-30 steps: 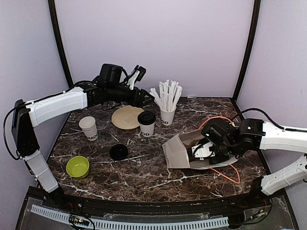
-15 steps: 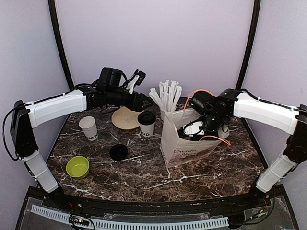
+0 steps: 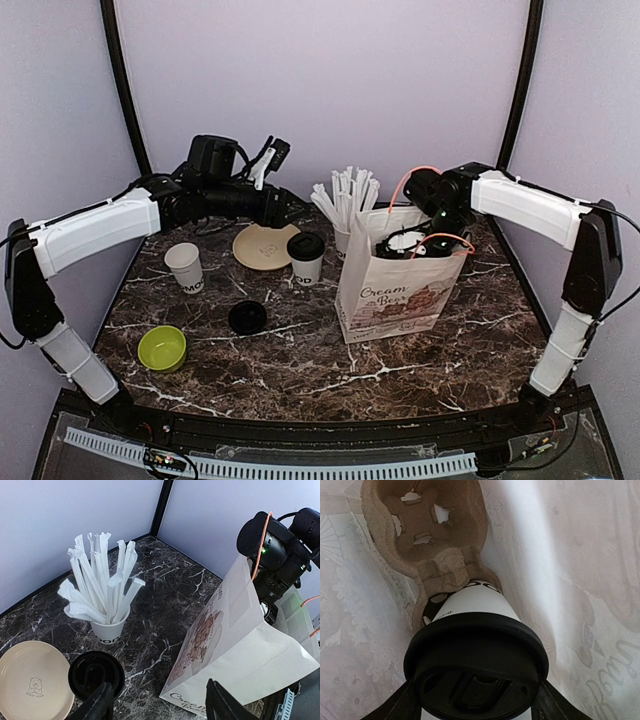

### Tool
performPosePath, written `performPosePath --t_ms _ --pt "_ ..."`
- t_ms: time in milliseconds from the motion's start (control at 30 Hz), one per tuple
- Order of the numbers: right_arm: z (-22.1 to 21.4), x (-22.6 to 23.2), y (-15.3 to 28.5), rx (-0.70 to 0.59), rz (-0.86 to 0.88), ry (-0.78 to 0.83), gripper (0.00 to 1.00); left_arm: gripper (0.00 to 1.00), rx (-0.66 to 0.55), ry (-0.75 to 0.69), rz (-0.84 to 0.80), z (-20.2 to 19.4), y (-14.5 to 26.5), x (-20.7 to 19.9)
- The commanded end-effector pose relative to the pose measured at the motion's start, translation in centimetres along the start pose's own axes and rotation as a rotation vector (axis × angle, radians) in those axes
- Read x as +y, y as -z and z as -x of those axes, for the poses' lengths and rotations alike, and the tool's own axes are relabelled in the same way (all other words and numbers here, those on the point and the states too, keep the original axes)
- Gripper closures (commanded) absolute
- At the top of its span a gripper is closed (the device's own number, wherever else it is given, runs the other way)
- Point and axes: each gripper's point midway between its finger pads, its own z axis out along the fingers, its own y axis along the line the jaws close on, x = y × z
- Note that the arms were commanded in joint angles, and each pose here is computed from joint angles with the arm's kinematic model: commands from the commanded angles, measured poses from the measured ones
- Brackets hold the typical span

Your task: Pack the takeout coffee

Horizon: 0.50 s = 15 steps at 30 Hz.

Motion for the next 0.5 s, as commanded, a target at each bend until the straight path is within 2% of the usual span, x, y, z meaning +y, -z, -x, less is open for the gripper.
performPosePath --t_ms 0,133,300,400,467 --pt "-2.8 4.6 -5.1 0.106 0.191 -0.021 0.58 0.35 -0.039 0.01 0.003 1.0 2.4 -0.6" --pt "-3.8 5.2 -7.1 0.15 0.136 -0.021 0.58 0.35 -0.042 0.02 0.003 0.9 3.1 -0.9" --pt "-2.2 4.6 -6.0 0.111 0.093 -0.059 0.57 0.35 -0.054 0.019 0.006 1.3 4.2 -1.2" --pt "-0.8 3.6 -4.0 0.066 0.048 -0.066 0.5 0.34 -0.059 0.016 0.011 1.6 4.6 -1.3" --pt "-0.2 3.7 -3.1 0.047 0.061 -0.067 0.41 0.34 -0.06 0.013 0.02 1.7 4.9 -1.2"
